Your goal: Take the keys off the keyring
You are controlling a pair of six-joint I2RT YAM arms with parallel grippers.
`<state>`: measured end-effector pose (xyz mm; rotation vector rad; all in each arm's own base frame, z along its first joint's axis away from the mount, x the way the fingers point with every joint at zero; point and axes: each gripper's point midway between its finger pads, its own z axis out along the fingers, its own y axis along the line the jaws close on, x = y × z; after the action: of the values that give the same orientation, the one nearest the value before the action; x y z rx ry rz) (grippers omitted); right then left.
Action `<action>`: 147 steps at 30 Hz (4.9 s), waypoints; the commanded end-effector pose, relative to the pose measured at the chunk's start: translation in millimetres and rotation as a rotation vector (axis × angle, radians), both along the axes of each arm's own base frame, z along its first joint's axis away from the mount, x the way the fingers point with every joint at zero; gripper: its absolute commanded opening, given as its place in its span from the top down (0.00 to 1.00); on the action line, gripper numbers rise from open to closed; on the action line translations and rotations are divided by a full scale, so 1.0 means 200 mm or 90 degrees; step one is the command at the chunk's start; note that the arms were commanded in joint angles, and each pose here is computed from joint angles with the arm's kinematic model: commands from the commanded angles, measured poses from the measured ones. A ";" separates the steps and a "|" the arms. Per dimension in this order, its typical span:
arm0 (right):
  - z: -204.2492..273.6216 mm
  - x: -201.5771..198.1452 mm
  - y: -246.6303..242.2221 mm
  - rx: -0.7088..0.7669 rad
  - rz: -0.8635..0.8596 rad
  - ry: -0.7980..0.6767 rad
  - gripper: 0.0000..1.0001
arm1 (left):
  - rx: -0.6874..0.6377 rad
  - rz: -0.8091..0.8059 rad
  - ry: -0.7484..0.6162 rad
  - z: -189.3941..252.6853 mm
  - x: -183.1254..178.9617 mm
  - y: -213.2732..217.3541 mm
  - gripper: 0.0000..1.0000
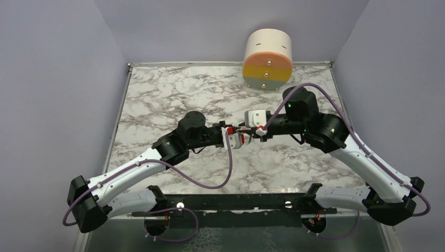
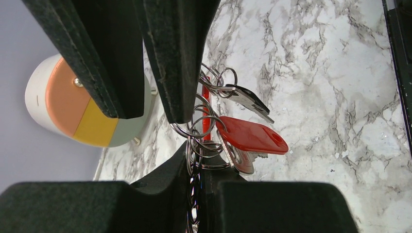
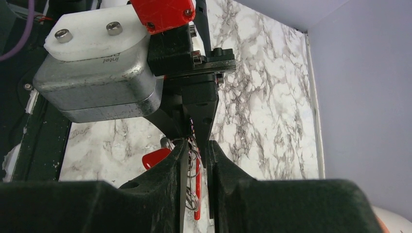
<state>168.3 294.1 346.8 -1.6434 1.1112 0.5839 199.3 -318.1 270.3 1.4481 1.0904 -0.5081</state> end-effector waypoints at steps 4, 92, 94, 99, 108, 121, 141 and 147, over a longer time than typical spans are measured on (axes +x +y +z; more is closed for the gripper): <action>-0.03 0.01 -0.02 -0.010 -0.022 0.010 0.81 | -0.039 0.013 -0.047 0.14 0.03 0.00 1.00; 0.43 0.21 -0.26 0.388 -0.293 -0.124 0.83 | -0.235 0.074 -0.111 0.38 0.01 0.12 1.00; 0.44 0.17 -0.30 0.424 -0.287 -0.128 0.80 | -0.245 0.077 -0.116 0.40 0.00 0.14 1.00; 0.36 0.12 -0.29 0.471 -0.259 -0.100 0.77 | -0.278 0.111 -0.118 0.45 0.02 0.19 1.00; 0.21 0.05 -0.17 0.456 -0.166 -0.094 0.77 | -0.334 0.153 -0.070 0.51 0.06 0.21 1.00; 0.35 -0.08 -0.15 0.516 -0.070 -0.132 0.98 | -0.404 0.200 0.035 0.54 0.13 0.19 1.00; 0.36 -0.04 -0.05 0.526 -0.038 -0.158 0.90 | -0.432 0.176 0.061 0.55 0.11 0.15 1.00; 0.37 -0.03 -0.05 0.542 -0.038 -0.178 0.90 | -0.446 0.163 0.075 0.56 0.10 0.14 1.00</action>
<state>163.1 287.7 405.5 -0.9459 0.6355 0.6731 225.8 -290.2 349.5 0.7254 1.1123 -0.6499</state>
